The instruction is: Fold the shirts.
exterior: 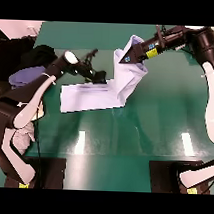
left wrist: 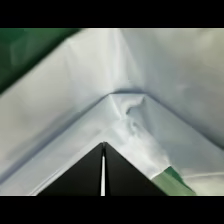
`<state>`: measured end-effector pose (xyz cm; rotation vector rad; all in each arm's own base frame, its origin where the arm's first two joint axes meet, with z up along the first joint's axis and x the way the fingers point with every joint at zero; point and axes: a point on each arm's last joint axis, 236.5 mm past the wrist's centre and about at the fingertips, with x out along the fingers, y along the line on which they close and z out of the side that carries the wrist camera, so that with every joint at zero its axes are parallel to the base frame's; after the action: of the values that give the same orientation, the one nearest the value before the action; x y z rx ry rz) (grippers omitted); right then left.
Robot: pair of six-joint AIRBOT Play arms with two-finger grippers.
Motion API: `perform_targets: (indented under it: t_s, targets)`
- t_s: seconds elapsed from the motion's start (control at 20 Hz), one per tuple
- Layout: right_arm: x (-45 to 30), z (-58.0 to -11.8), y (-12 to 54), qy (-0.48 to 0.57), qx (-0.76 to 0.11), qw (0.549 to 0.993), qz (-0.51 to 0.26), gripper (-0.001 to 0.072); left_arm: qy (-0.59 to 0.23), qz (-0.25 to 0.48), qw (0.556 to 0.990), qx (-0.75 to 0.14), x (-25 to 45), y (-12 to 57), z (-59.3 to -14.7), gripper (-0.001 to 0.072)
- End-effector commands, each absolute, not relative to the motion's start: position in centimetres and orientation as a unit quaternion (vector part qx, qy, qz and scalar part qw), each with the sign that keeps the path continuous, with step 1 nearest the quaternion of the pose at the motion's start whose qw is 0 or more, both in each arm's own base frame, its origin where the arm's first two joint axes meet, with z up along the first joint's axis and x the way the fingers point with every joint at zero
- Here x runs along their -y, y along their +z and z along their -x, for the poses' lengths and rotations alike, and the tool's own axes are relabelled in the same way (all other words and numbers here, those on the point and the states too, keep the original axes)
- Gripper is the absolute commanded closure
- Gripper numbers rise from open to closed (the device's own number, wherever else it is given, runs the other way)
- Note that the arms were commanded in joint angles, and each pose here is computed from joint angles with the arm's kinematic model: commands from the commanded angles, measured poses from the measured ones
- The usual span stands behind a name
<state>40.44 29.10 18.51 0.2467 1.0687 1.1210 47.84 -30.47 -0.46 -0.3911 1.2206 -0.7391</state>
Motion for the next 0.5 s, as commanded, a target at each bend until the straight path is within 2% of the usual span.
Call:
perform_targets:
  t_s: [0.0,0.15,0.45]
  targets:
    - [-31.4,-39.8,18.9,0.518,-0.469,0.707,-0.105,0.0698,-0.333,0.137,0.751,-0.554,25.8,4.3,-49.3,0.0682]
    - [-33.8,-38.9,18.4,0.533,-0.467,0.699,-0.098,0.0698,-0.307,0.098,0.787,-0.526,21.3,9.3,-51.2,0.0682]
    - [-39.7,-37.8,14.5,0.558,-0.473,0.677,-0.085,0.0696,-0.231,0.077,0.845,-0.476,13.0,15.9,-51.0,0.0681]
